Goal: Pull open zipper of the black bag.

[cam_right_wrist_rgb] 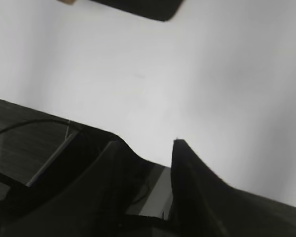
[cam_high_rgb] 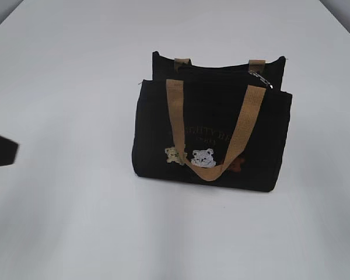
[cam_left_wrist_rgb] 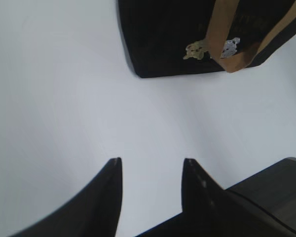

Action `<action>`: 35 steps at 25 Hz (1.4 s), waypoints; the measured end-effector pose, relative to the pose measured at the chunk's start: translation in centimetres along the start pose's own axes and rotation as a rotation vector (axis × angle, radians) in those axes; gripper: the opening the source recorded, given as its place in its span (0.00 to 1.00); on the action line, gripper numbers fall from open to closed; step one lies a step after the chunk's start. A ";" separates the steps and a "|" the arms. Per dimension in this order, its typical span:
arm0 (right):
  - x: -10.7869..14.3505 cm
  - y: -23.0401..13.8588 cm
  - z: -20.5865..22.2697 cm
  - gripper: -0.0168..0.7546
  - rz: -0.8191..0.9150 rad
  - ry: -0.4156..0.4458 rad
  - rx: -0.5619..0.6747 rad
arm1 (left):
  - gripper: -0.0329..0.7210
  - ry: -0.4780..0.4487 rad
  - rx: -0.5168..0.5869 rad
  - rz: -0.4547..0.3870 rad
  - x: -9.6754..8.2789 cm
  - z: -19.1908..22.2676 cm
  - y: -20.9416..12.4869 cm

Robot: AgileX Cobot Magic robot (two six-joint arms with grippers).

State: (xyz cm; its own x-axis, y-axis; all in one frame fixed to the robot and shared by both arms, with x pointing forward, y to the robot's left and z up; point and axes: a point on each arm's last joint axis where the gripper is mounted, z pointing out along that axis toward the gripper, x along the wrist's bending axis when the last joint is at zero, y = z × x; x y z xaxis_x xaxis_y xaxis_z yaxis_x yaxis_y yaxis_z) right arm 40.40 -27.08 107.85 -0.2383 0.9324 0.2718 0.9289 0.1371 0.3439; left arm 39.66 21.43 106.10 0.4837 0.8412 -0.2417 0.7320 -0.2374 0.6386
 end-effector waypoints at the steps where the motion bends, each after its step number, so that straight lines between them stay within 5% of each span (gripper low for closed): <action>1: 0.3 -1.7 -0.1 0.36 -0.008 -0.008 -0.013 | 0.44 0.018 -0.027 0.005 -0.2 -1.4 -0.8; 7: 1.2 -9.9 0.7 0.33 -0.051 -0.043 -0.096 | 0.44 0.121 -0.185 0.051 -1.1 -8.4 -6.8; 14: 1.4 -12.4 -0.6 0.33 -0.119 -0.140 -0.286 | 0.42 0.230 -0.278 0.096 -0.7 -10.7 -12.3; 26: 2.4 -16.9 -2.3 0.33 -0.223 -0.246 -0.665 | 0.38 0.252 -0.431 0.118 -1.1 -12.1 -14.4; 35: 2.4 -17.3 -2.4 0.33 -0.222 -0.258 -0.691 | 0.37 0.254 -0.433 0.119 -1.1 -12.2 -14.4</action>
State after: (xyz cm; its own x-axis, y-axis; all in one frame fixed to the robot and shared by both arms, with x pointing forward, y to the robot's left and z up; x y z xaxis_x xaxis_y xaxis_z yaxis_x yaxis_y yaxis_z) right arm 23.12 -28.01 104.67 -0.2463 0.9675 -0.0579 0.4591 0.1691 0.8721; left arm 22.78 29.86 106.05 0.3804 0.9248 0.0017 0.3873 -0.1609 0.9078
